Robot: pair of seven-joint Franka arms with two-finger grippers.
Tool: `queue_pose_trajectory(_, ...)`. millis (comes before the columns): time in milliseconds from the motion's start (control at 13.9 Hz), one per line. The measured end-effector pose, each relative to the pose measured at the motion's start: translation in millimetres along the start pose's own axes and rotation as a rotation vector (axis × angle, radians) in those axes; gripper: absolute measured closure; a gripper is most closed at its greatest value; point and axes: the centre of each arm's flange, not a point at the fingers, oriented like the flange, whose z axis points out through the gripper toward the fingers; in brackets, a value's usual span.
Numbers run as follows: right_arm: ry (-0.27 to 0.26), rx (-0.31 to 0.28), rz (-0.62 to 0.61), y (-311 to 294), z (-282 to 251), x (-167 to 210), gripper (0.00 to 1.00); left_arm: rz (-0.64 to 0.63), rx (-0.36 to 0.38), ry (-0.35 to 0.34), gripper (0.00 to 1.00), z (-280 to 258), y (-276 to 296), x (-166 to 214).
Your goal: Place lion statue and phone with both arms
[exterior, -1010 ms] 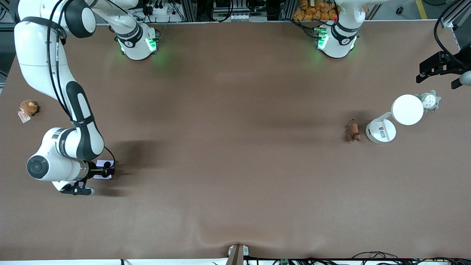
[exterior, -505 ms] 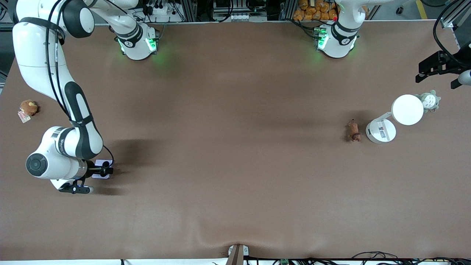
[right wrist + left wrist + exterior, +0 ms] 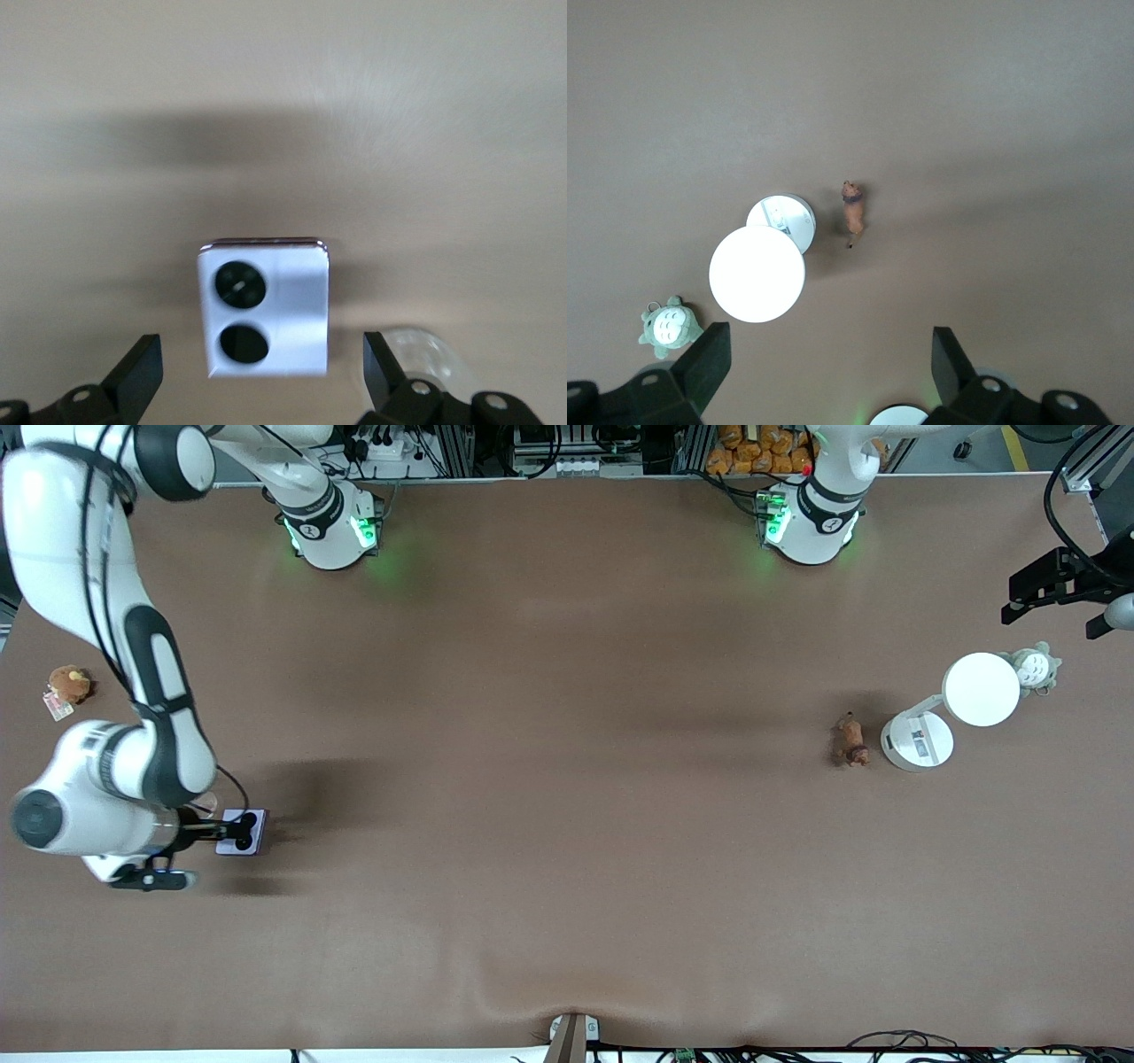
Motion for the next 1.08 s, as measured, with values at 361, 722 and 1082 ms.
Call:
queue_pose_trajectory(361, 0.059, 0.018, -0.052, -34, -177, -49, 0.0, -0.006, 0.001, 0.003, 0.0, 1, -3, 2)
queue_pose_trajectory(722, 0.087, 0.01, -0.085, -51, -282, -113, 0.0, -0.006, 0.01, -0.003, 0.0, 5, -5, 5)
queue_pose_trajectory(1082, 0.06, 0.024, -0.064, -54, -337, -177, 0.0, -0.049, 0.014, 0.001, 0.0, 4, -8, 7)
